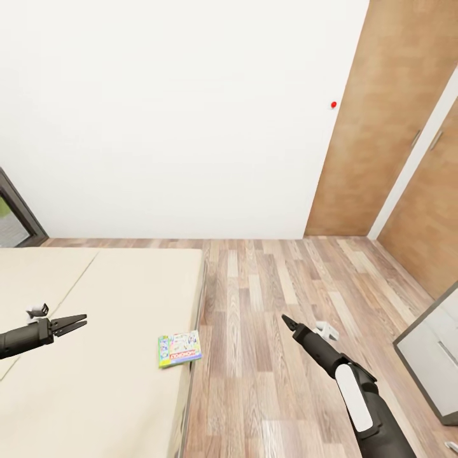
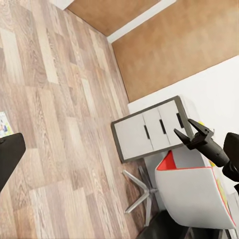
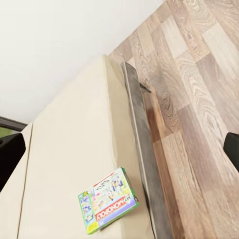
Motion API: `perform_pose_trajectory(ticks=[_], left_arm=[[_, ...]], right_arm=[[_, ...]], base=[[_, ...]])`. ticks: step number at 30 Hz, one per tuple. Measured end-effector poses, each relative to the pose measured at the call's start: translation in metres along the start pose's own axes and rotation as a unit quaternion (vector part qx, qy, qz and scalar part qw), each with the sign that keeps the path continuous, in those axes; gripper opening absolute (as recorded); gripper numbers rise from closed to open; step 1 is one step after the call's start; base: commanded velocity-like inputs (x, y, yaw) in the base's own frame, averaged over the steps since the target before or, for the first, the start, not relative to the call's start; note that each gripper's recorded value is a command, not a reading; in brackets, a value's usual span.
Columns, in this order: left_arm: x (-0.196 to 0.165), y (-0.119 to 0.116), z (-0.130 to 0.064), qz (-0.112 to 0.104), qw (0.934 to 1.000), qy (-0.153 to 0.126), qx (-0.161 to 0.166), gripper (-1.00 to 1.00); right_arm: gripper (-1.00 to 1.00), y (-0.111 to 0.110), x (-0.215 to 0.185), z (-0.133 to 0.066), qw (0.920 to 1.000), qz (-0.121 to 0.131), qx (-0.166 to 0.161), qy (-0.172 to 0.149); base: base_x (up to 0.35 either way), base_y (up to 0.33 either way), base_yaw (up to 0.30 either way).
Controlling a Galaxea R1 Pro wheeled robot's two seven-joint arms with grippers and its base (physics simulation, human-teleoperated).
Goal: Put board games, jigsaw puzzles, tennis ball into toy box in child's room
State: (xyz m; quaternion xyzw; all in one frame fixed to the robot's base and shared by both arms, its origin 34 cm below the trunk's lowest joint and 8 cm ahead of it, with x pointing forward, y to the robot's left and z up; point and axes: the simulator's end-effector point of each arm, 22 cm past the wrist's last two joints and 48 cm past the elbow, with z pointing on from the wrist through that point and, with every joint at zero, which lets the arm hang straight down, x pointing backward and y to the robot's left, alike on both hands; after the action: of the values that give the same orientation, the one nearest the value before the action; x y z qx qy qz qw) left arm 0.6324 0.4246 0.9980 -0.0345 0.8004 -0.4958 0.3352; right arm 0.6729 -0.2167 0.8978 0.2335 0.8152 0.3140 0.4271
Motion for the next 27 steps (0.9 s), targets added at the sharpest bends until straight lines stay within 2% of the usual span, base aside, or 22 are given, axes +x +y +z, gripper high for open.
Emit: perform_pose_trajectory(ticks=[27], left_arm=[[-0.012, -0.019, -0.007, 0.018, 0.9997, -0.012, 0.009, 1.0]], right_arm=[[1.0, 0.018, -0.016, -0.008, 0.9997, -0.007, -0.015, -0.016]], base=[[0.0, 0.0, 0.0]])
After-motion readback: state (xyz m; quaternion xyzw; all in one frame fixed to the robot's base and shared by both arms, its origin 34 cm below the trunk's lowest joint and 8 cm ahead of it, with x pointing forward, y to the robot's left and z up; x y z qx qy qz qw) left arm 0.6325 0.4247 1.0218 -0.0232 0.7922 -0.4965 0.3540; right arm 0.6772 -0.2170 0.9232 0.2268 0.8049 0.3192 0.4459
